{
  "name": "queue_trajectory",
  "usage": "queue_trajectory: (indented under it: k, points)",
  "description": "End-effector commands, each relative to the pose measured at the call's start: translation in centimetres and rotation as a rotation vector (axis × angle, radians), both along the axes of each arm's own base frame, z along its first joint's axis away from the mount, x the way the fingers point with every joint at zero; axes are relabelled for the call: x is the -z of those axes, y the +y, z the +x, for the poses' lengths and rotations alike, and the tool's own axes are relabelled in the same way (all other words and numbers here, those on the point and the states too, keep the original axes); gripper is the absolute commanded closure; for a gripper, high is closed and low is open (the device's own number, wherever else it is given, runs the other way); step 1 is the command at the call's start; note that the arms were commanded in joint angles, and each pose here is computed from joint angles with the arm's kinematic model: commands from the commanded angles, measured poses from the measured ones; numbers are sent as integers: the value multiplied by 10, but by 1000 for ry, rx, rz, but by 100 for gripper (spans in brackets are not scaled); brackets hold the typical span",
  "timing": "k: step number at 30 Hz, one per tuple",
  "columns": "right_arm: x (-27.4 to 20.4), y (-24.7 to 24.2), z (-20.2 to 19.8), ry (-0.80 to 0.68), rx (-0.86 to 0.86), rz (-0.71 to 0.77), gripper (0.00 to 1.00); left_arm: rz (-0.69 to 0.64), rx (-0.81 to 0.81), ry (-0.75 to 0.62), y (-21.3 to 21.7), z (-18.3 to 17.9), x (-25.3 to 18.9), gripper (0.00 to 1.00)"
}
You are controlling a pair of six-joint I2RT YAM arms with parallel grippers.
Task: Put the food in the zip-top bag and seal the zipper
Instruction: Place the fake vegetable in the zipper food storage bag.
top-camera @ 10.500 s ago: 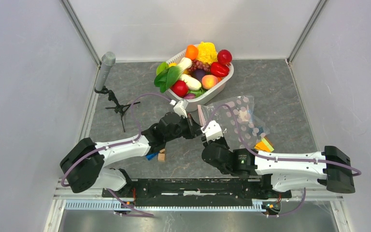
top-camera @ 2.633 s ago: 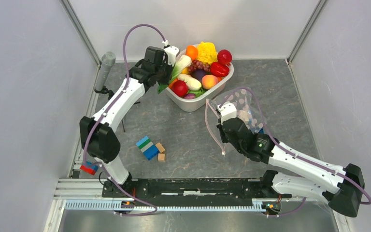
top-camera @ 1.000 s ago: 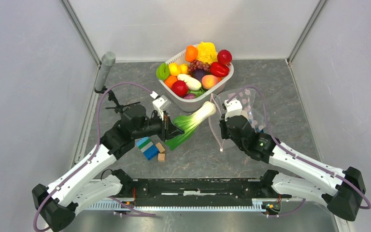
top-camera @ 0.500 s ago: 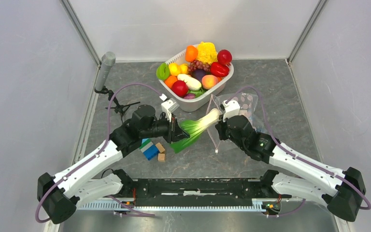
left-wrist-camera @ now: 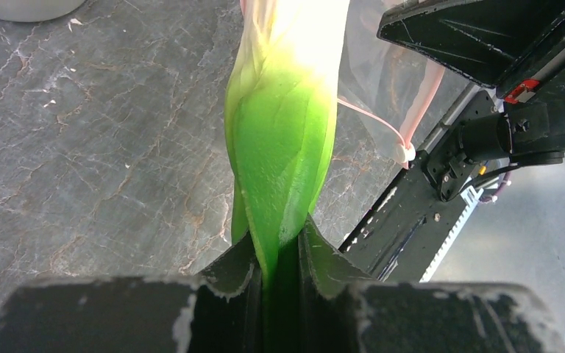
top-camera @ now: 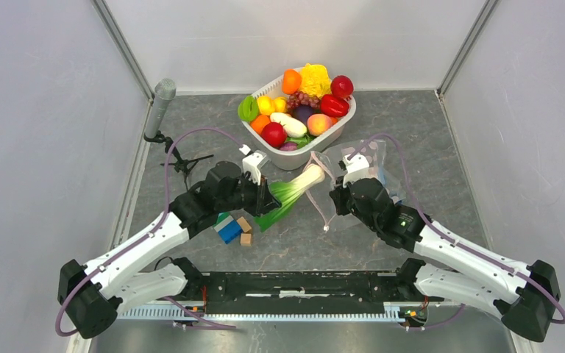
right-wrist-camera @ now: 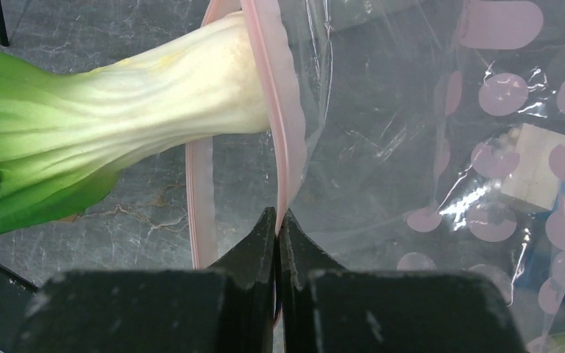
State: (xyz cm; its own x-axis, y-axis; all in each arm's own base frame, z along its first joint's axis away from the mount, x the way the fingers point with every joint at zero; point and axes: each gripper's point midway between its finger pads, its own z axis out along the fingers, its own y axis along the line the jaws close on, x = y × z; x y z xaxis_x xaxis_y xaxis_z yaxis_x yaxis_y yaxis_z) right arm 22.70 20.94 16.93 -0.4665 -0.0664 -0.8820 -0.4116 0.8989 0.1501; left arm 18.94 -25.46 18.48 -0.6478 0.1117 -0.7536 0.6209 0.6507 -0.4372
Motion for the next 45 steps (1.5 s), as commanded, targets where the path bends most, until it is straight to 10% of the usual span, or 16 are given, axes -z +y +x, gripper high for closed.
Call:
queue_trajectory:
  k: [1,24,34,45]
  points:
    - [-17,8,1,-32,-23,53,95,-13,-13,-34,-1,5,-12,98]
    - [-27,54,-43,-64,-354,-40,94,60,130,17,-63,5,-33,96]
    - [-49,67,-65,-89,-465,94,95,32,35,-18,-75,32,-38,70]
    - [-56,62,-73,-184,-526,123,97,-19,385,62,-105,-10,-53,66]
